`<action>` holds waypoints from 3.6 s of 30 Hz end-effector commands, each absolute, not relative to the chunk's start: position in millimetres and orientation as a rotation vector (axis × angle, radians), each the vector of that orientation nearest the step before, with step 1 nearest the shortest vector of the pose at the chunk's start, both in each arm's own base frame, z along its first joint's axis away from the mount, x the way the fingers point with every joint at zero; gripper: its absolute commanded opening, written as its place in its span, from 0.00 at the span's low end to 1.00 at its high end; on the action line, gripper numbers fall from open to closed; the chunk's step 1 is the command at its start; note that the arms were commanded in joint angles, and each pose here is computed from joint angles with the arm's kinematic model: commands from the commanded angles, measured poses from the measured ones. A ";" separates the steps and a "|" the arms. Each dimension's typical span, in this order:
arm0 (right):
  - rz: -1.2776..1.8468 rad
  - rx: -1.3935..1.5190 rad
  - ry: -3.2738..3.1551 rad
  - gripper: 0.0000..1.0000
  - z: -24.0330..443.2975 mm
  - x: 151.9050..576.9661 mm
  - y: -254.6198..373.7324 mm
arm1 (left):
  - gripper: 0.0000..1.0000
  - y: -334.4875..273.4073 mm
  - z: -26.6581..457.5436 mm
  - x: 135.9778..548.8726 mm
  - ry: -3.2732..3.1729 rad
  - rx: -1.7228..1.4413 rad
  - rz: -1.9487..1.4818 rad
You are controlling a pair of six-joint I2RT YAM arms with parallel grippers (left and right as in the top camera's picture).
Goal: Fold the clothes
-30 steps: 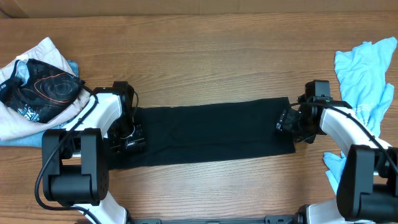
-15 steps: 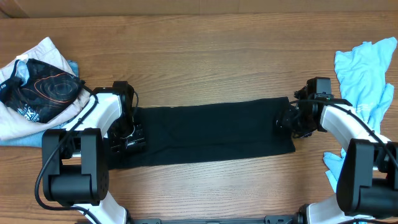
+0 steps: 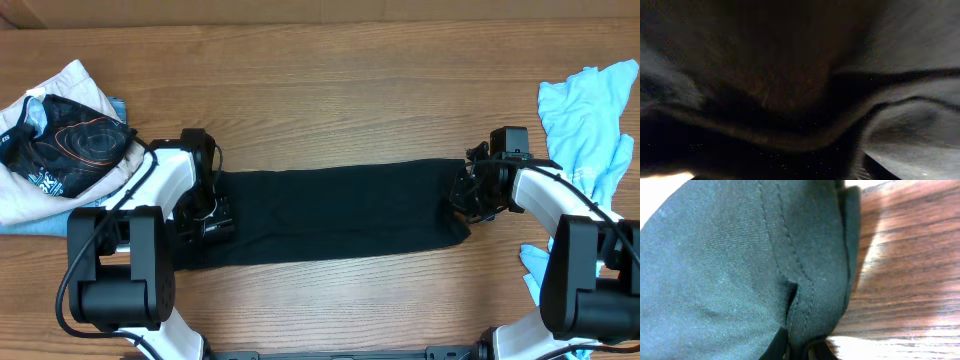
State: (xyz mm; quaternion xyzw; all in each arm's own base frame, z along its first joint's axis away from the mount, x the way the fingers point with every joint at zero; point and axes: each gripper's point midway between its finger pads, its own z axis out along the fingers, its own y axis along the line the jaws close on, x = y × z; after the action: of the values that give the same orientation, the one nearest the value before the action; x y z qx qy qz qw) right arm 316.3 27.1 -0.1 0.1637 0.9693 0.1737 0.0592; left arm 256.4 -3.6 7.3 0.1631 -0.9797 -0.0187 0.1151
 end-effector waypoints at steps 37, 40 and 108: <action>0.092 -0.062 2.942 0.04 96.3 329.7 145.4 | 0.62 -1.8 53.0 294.8 -2.973 0.460 -0.035; 0.122 -0.109 2.982 0.04 81.7 324.9 160.5 | 0.62 -1.8 53.1 293.8 -2.969 0.460 -0.036; 0.724 -0.613 3.171 0.39 36.6 231.7 211.8 | 0.68 -1.9 54.2 287.0 -2.941 0.455 -0.041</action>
State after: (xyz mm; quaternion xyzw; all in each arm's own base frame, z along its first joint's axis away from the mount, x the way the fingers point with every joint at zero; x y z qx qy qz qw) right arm 241.5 196.0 29.2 -0.1411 0.9737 0.1623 -0.0753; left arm 281.4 -3.9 44.7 0.1595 -0.9821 -0.0155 0.0995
